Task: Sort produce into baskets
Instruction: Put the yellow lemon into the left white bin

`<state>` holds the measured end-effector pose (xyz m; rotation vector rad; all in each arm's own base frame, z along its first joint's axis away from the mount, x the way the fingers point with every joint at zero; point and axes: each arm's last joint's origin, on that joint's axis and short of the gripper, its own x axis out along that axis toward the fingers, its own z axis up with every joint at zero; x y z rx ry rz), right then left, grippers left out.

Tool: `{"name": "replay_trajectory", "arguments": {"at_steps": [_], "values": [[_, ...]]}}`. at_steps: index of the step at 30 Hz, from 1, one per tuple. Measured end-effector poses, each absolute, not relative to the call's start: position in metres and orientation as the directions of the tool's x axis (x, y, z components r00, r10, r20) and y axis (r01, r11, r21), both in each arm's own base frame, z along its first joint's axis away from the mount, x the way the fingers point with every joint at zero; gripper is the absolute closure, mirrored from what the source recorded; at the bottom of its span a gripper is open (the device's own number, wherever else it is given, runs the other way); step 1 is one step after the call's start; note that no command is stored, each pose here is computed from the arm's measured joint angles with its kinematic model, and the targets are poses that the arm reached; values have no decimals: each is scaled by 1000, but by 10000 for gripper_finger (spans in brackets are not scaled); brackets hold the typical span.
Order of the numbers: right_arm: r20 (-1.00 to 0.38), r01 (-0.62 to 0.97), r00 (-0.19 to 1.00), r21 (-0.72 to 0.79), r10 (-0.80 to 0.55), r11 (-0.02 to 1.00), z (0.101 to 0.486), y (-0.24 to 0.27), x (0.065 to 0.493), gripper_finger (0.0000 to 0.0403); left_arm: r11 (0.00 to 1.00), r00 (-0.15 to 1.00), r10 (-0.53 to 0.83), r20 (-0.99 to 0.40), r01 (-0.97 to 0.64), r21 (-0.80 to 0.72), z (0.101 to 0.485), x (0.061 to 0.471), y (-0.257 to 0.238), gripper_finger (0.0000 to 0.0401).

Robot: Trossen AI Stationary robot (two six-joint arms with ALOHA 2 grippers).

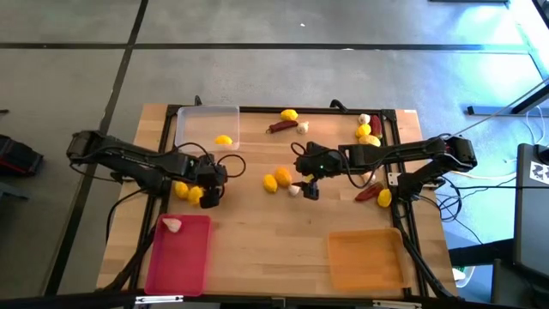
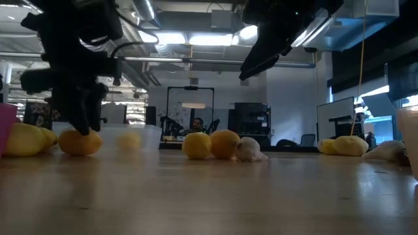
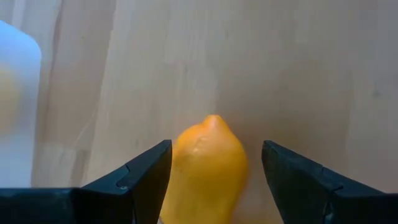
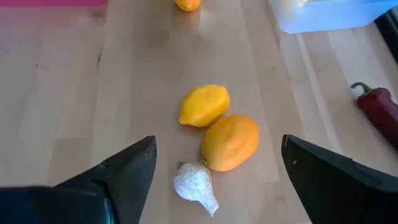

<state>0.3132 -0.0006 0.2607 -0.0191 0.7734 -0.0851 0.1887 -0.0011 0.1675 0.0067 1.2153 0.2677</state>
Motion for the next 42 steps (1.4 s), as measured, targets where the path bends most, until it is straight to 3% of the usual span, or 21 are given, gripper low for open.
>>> {"name": "replay_trajectory", "arguments": {"at_steps": [8, 13, 20, 26, 32, 42], "values": [[-678, 62, 729, -69, -93, 996, 262, -1, 315, 65, 958, 315, 267, -911, -191, 215, 167, 189, 8, 156], [-678, 62, 729, -70, -93, 996, 262, -1, 315, 65, 976, 317, 177, -932, -181, 124, 166, 189, 9, 156], [-678, 61, 729, -70, -93, 996, 262, -1, 315, 65, 958, 334, 188, -924, -269, 97, 179, 195, 15, 156], [-678, 61, 729, -72, -93, 996, 262, -1, 315, 65, 936, 250, 184, -951, -341, 91, 199, 193, 15, 156], [-680, 60, 727, -71, -93, 996, 262, -1, 315, 65, 916, 128, 184, -974, -381, 123, 193, 186, 15, 156], [-685, 59, 722, -72, -93, 996, 262, -1, 314, 65, 939, -9, 154, -988, -309, 150, 166, 199, 14, 156]]}}
